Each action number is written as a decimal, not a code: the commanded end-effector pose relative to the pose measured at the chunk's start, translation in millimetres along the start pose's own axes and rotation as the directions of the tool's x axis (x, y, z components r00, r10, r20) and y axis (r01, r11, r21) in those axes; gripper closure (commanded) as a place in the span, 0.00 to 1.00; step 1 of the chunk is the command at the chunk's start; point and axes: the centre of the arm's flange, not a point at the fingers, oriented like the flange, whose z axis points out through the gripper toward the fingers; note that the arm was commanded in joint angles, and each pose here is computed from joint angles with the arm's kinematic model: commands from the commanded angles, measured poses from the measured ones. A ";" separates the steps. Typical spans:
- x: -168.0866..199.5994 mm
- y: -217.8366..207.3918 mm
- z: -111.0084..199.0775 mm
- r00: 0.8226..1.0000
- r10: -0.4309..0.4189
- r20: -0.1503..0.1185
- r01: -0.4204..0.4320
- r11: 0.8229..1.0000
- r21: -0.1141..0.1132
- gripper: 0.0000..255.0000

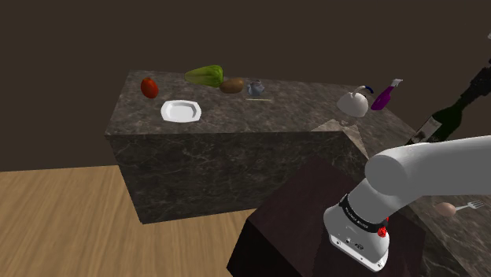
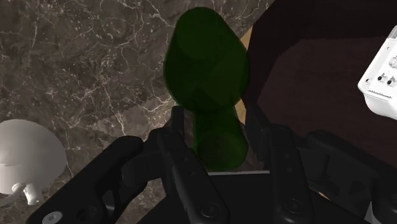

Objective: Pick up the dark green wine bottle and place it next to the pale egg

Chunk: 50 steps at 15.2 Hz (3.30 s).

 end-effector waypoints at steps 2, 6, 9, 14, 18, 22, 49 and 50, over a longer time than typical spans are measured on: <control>-39.0 0.8 1.3 1.000 -0.002 0.000 0.002 1.000 0.000 1.00; -91.6 4.5 1.2 1.000 -0.002 0.000 0.002 1.000 0.000 1.00; -131.1 7.3 1.0 1.000 -0.002 0.000 0.002 1.000 0.000 1.00; -196.9 12.0 0.8 1.000 -0.002 0.000 0.002 1.000 0.000 1.00; -229.9 13.8 11.3 1.000 -0.002 0.000 0.002 1.000 0.000 1.00; -230.0 12.5 32.3 1.000 -0.002 0.000 0.002 1.000 0.000 1.00; -230.4 7.8 113.8 1.000 -0.002 0.000 0.002 1.000 0.000 0.00; -230.4 7.8 113.8 1.000 -0.002 0.000 0.002 1.000 0.000 0.00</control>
